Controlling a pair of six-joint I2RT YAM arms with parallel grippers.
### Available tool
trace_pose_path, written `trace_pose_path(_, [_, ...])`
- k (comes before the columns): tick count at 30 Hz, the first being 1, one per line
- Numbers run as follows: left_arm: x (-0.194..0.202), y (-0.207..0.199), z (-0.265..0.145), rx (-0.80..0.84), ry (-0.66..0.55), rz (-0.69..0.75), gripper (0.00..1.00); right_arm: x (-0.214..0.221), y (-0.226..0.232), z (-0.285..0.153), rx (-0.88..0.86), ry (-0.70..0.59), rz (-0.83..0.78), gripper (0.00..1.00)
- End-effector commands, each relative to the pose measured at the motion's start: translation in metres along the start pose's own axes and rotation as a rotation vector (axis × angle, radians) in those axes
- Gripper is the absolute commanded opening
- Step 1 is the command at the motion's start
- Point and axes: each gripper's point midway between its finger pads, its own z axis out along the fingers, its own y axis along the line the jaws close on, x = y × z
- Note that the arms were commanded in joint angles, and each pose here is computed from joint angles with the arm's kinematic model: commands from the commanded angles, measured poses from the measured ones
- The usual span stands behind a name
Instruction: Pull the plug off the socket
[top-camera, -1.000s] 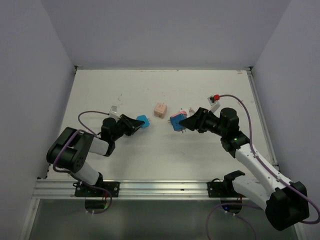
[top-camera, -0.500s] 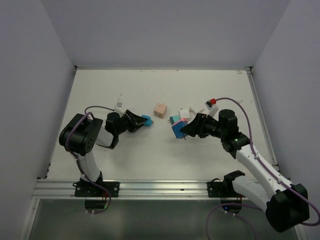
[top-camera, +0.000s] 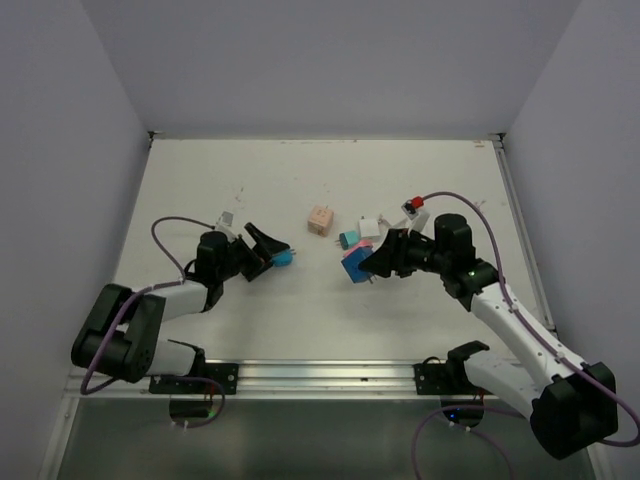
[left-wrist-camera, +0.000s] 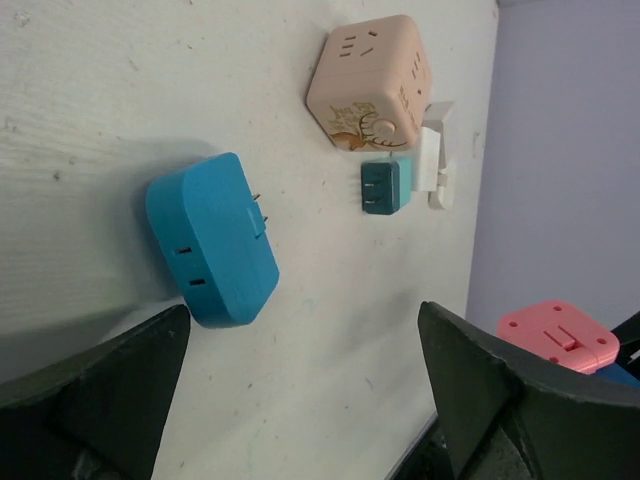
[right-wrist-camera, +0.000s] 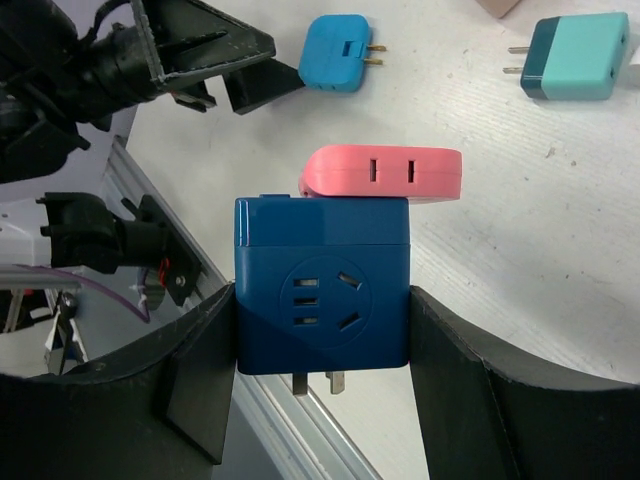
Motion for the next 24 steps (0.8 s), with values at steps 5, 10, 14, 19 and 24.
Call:
trace_pose_path(5, [-0.012,-0.015,-0.032,-0.166,0.073,0.21,1.0,-0.01,0.039,0.0,-0.167,0.03,-0.142,0.0])
trace_pose_path(10, [-0.009,-0.062,-0.05,-0.02,0.114,0.257,0.99,-0.015,0.06,0.007,-0.296,0.041,-0.117,0.0])
trace_pose_path(14, [-0.005,-0.104,-0.057,0.138,0.126,0.294,0.96,-0.018,0.078,0.011,-0.399,0.054,-0.083,0.0])
trace_pose_path(19, [0.018,-0.128,-0.058,0.226,0.187,0.291,0.98,-0.028,0.098,0.011,-0.507,0.045,-0.087,0.0])
trace_pose_path(24, [0.033,-0.151,-0.064,0.375,0.214,0.18,0.99,-0.031,0.115,0.009,-0.565,0.061,-0.124,0.0])
